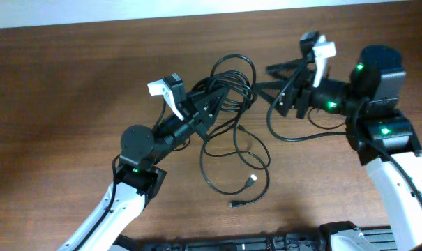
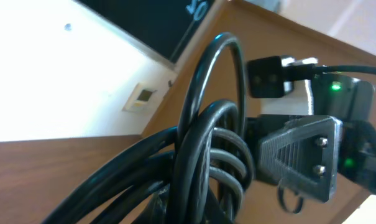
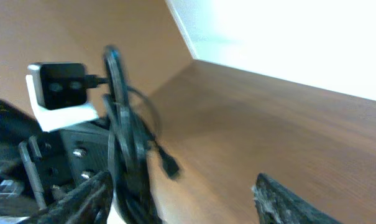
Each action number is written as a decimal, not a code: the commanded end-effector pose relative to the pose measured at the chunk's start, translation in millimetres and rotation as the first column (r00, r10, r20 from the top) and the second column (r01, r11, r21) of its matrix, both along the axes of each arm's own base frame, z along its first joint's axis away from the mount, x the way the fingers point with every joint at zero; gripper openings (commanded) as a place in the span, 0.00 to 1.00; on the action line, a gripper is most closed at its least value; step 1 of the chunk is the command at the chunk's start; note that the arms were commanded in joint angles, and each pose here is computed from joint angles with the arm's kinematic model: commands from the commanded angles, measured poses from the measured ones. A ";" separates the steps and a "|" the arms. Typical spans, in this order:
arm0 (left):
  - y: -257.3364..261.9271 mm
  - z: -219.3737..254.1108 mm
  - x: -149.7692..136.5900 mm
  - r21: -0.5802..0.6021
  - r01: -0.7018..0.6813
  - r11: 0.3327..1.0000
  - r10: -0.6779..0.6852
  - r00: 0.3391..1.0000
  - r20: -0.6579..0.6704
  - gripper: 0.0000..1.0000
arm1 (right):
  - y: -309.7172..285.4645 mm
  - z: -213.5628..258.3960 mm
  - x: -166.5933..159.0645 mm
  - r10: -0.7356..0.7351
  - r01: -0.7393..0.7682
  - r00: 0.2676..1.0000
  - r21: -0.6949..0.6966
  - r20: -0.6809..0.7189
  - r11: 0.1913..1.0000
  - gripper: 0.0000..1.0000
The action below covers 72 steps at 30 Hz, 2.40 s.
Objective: Untangle cables
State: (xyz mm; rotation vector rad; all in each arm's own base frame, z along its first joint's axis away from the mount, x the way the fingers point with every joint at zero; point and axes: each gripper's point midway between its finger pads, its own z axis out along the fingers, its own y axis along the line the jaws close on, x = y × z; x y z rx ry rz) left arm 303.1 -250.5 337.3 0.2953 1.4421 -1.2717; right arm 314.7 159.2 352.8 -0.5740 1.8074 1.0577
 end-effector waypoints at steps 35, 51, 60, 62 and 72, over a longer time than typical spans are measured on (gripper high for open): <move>2.4 1.8 2.3 0.006 -0.013 1.000 0.013 1.000 0.001 0.00 | 65.5 -40.5 -28.6 0.412 -0.069 0.770 -0.578 0.488 0.813 0.26; 69.8 -14.1 51.0 -0.039 -0.208 0.977 0.198 0.965 -0.171 0.00 | 42.4 -5.9 -42.9 0.234 0.054 0.836 -0.498 0.497 0.865 0.04; 91.9 -52.7 64.1 -0.113 -0.265 0.958 0.175 0.847 -0.502 0.00 | 40.6 -8.6 -58.8 0.244 0.012 0.857 -0.492 0.454 0.871 0.29; 83.8 -43.6 57.0 -0.114 -0.199 0.973 0.128 0.884 -0.451 0.00 | 29.1 -12.1 -45.8 0.144 0.098 0.893 -0.496 0.427 0.863 0.54; 53.7 0.5 12.3 -0.066 0.100 0.993 -0.108 0.984 -0.141 0.00 | 61.0 -14.6 -70.3 0.333 -0.156 0.859 -0.422 0.387 0.893 0.70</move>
